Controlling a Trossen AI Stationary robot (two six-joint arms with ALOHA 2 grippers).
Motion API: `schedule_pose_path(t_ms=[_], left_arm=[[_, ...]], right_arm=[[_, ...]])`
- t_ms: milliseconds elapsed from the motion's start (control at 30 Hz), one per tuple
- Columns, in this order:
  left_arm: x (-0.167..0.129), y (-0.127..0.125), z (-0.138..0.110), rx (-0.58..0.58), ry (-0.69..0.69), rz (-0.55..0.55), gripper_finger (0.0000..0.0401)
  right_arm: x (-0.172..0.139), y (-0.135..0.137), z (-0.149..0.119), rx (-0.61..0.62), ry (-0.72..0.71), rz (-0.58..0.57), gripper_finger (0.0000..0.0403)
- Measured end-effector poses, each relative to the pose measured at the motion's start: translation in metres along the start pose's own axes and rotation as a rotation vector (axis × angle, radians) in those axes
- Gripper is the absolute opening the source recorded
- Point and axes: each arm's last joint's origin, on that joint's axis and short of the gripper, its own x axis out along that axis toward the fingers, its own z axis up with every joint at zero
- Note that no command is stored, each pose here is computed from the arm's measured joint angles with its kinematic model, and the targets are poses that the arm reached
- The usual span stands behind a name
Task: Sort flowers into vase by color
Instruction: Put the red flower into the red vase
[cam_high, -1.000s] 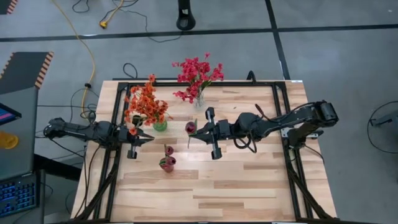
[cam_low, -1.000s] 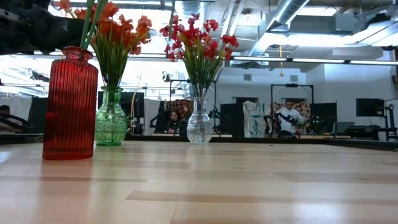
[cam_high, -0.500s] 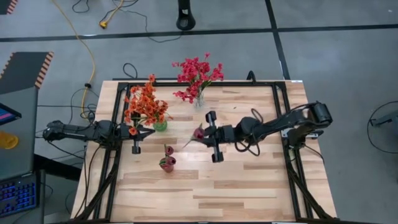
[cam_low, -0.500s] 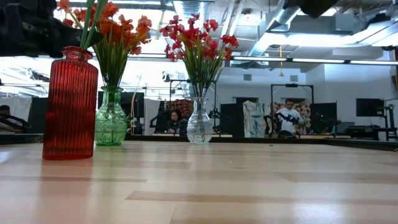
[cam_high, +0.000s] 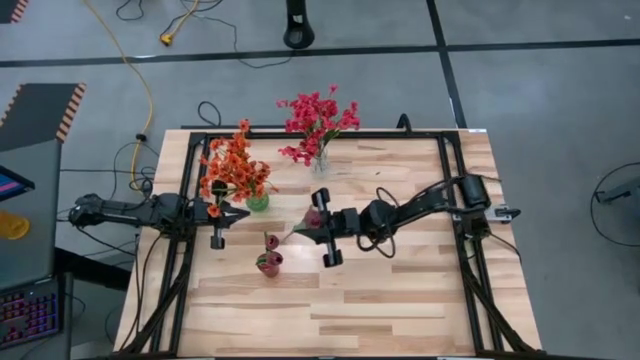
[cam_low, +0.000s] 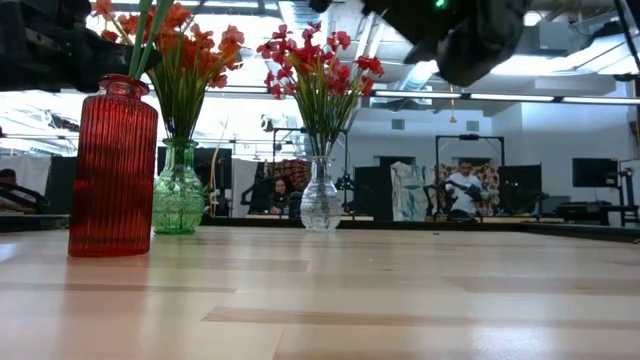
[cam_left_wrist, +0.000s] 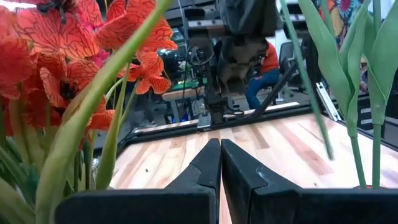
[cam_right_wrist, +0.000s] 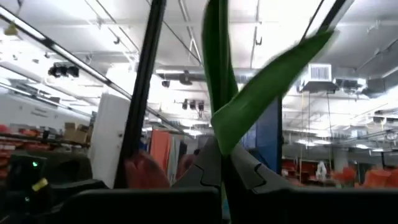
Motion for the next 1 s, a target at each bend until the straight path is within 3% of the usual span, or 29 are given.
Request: schedule_pose_path(t_ms=[433,1000], left_arm=[[0.0,0.0,-0.002,-0.017,0.023,0.002,0.0],[0.0,0.0,-0.002,-0.018,0.023,0.002,0.0]], right_arm=[[0.021,0.002,-0.026,0.067,-0.009,0.048,0.0027],[0.023,0.003,-0.034,0.115,0.022,0.053,0.0027]])
